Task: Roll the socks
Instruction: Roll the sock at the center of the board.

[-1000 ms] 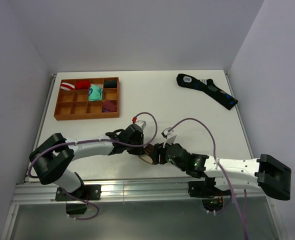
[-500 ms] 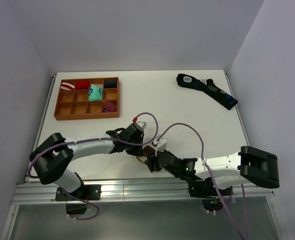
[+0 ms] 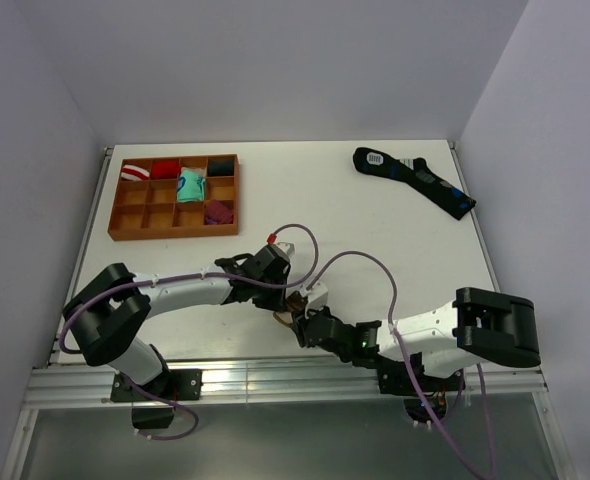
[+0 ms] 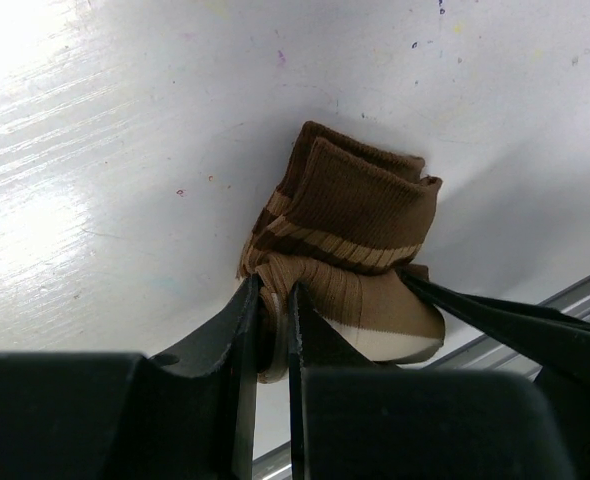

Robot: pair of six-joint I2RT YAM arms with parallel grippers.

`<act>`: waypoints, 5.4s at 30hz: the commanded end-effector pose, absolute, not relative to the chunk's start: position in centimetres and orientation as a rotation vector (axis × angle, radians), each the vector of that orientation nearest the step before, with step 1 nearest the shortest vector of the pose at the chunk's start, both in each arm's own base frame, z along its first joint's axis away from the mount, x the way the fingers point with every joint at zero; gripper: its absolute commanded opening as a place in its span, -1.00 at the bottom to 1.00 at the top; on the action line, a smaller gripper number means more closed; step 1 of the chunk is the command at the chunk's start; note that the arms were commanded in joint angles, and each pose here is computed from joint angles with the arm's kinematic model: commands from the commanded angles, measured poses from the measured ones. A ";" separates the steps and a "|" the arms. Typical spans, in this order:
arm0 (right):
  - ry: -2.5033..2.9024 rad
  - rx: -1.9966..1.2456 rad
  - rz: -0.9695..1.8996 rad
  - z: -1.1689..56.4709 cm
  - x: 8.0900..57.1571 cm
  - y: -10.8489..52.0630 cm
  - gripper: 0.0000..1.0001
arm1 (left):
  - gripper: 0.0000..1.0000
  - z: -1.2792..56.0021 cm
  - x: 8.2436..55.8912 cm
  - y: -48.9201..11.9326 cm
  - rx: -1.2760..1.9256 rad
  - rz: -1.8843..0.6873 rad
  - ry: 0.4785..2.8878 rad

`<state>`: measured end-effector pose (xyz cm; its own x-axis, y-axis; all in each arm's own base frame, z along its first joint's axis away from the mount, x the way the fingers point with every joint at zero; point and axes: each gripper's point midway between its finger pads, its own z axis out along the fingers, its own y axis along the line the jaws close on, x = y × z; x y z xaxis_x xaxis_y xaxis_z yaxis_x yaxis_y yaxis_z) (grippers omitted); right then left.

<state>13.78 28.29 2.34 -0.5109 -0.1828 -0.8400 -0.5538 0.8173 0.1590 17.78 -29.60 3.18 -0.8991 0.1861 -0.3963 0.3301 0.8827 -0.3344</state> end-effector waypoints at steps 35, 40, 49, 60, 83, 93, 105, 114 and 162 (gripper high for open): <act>2.687 -0.017 0.825 -2.7 11.6 22.4 -0.83 | 0.04 8.2 20.3 -29.4 0.062 -0.854 2.275; 2.759 0.039 0.843 -2.9 11.4 22.3 -0.84 | 0.09 8.1 19.9 -29.5 0.058 -0.958 2.194; 2.822 0.133 0.905 -3.7 11.3 21.9 -0.83 | 0.25 8.7 19.1 -29.4 0.104 -1.055 2.074; 2.862 0.174 1.007 -4.0 11.1 22.0 -0.84 | 0.21 6.8 18.5 -29.1 0.185 -1.045 2.029; 2.889 0.164 1.031 -4.1 11.1 21.6 -0.83 | -0.01 3.2 19.3 -30.7 0.253 -0.969 2.108; 2.834 0.155 0.958 -3.8 12.2 21.1 -0.50 | -0.84 0.4 19.1 -30.3 0.245 -0.851 2.270; 2.688 0.133 0.662 -1.8 16.2 19.9 0.05 | -0.94 -1.0 18.0 -29.7 0.348 -0.635 2.524; 2.483 0.157 0.607 1.8 18.8 18.9 0.09 | -0.95 -0.7 17.0 -29.2 0.422 -0.583 2.606; 2.031 -0.425 0.389 7.0 15.4 27.4 0.36 | -0.96 -1.0 15.8 -28.6 0.586 -0.631 2.755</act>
